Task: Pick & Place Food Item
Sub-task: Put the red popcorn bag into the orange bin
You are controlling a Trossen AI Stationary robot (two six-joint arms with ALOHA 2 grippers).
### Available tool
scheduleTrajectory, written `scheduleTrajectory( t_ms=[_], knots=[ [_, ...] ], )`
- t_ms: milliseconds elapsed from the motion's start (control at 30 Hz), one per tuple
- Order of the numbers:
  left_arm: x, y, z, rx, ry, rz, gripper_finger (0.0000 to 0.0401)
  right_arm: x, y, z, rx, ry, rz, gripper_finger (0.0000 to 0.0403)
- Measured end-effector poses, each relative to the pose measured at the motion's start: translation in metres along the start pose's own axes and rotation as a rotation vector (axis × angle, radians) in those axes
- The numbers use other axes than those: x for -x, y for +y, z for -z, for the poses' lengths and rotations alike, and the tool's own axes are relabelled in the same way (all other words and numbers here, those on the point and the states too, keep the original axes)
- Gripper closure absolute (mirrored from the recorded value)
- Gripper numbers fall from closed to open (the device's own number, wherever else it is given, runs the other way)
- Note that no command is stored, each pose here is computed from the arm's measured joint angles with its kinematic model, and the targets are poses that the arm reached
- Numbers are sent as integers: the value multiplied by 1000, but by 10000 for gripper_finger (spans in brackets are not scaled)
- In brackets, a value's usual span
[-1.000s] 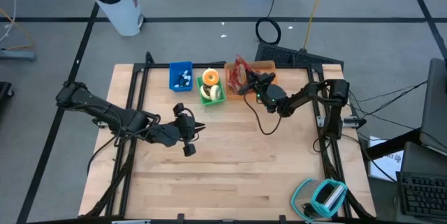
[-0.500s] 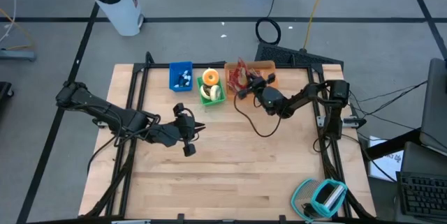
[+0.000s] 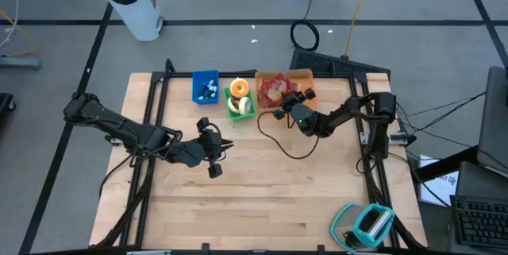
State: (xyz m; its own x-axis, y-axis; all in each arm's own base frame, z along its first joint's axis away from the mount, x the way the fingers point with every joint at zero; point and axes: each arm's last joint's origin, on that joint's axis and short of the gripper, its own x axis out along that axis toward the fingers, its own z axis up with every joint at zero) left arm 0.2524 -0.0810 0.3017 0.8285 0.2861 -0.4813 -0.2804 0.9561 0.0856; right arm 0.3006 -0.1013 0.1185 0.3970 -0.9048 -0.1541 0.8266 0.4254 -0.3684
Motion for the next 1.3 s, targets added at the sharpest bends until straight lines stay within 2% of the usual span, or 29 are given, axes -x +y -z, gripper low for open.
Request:
scheduleTrajectory(
  t_ms=[133,233,333,533,633,833,933,1067,1133,1300],
  knots=[
    [0,0,0,1,-1,0,359,10,1,-6,204,14,120,232],
    [0,-1,-2,11,-15,5,359,17,2,-12,312,24,169,229],
    [0,-1,-4,18,-38,11,359,26,1,-20,355,26,209,230],
    [0,-1,-5,-13,-46,13,359,34,2,-28,411,7,194,233],
    [0,-1,-5,-9,-46,13,359,33,2,-28,344,-3,200,230],
    [0,-1,-5,-9,-45,14,359,33,2,-27,90,-27,181,225],
    [0,-1,-5,-9,-45,14,359,31,5,-23,4,-30,74,229],
    [0,-1,-5,-9,-44,14,359,24,6,-15,-167,9,-71,236],
    [0,-1,-5,-9,-44,14,359,19,4,-12,-222,40,-109,235],
    [0,-1,-5,-16,-41,14,359,16,-7,-10,-263,134,-156,220]
  ],
)
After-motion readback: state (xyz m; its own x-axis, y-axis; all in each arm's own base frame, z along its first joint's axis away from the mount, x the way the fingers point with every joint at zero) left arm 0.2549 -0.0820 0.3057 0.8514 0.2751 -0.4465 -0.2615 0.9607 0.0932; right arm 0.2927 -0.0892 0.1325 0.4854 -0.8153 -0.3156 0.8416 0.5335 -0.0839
